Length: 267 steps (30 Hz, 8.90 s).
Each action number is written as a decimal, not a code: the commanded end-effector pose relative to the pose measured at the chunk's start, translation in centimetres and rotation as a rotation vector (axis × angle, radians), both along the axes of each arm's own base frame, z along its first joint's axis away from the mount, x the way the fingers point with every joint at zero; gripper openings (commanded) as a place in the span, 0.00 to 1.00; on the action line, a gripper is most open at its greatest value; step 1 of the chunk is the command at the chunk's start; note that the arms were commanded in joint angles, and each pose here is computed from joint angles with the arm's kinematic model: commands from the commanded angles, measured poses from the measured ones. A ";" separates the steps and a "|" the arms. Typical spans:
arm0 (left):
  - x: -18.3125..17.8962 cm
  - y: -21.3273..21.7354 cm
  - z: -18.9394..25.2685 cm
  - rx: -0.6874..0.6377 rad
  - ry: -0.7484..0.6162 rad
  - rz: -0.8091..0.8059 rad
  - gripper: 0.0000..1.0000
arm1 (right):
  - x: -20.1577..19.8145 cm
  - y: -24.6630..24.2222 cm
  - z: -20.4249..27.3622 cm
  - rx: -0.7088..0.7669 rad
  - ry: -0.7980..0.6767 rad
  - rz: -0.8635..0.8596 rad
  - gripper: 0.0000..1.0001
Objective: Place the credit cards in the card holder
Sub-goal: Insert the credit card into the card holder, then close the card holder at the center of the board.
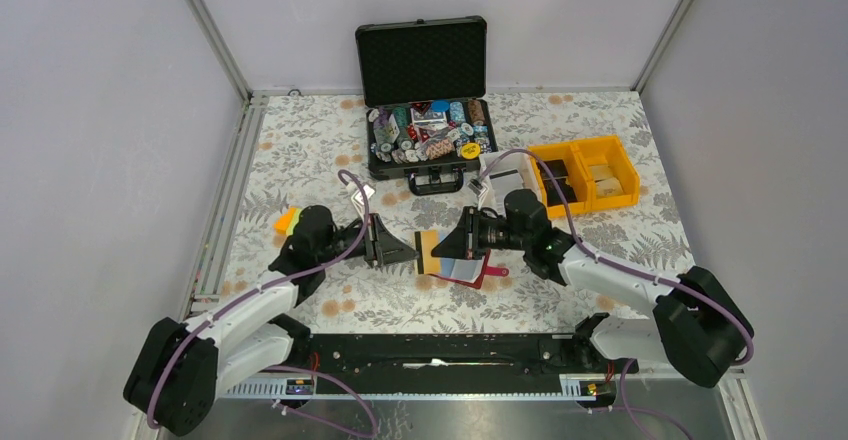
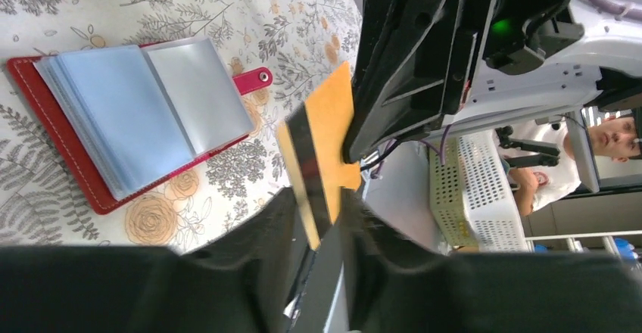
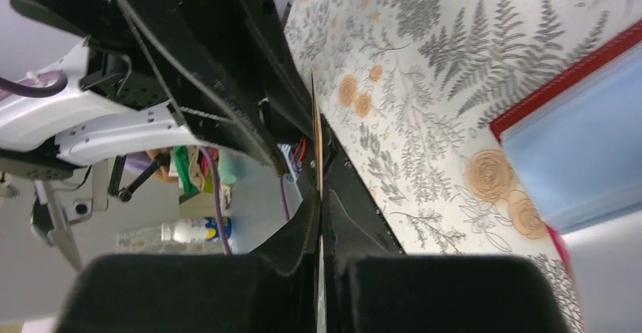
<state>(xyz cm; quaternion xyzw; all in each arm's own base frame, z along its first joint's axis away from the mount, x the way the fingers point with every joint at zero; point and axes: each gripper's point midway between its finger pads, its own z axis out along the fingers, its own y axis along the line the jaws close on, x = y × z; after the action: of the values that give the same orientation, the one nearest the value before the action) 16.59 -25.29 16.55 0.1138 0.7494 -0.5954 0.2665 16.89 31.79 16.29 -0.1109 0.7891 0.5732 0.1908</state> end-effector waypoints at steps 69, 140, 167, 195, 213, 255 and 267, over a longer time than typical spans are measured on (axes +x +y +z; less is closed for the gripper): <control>7.8 -0.7 -11.2 0.491 0.119 0.249 0.49 | 5.3 -7.9 -10.6 -0.245 0.229 -0.644 0.00; 6.0 -0.9 -13.7 0.485 0.187 0.198 0.00 | 4.1 -7.2 -14.5 -0.177 0.446 -0.678 0.00; 6.4 -1.1 -13.5 0.486 0.166 0.188 0.00 | 2.3 -6.3 -15.5 -0.214 0.486 -0.581 0.00; 5.9 -1.1 -12.4 0.451 0.139 0.177 0.00 | 4.7 -4.1 -15.6 -0.308 0.371 -0.517 0.19; 5.8 -0.7 -12.4 0.460 0.155 0.201 0.00 | 5.5 -6.0 -14.3 -0.413 0.257 -0.556 0.39; 6.4 1.2 -6.8 0.500 0.078 0.223 0.06 | 8.2 -12.0 -8.7 -0.560 0.021 -0.660 0.77; 7.4 1.0 -8.9 0.409 0.200 0.310 0.50 | 6.3 -8.1 -10.5 -0.376 0.129 -0.490 0.74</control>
<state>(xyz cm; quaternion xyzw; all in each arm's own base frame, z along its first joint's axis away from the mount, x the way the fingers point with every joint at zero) 22.83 -23.88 7.40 0.0112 0.8981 -0.3693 0.2387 23.02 21.87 5.46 0.0958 0.9080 0.3159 0.2580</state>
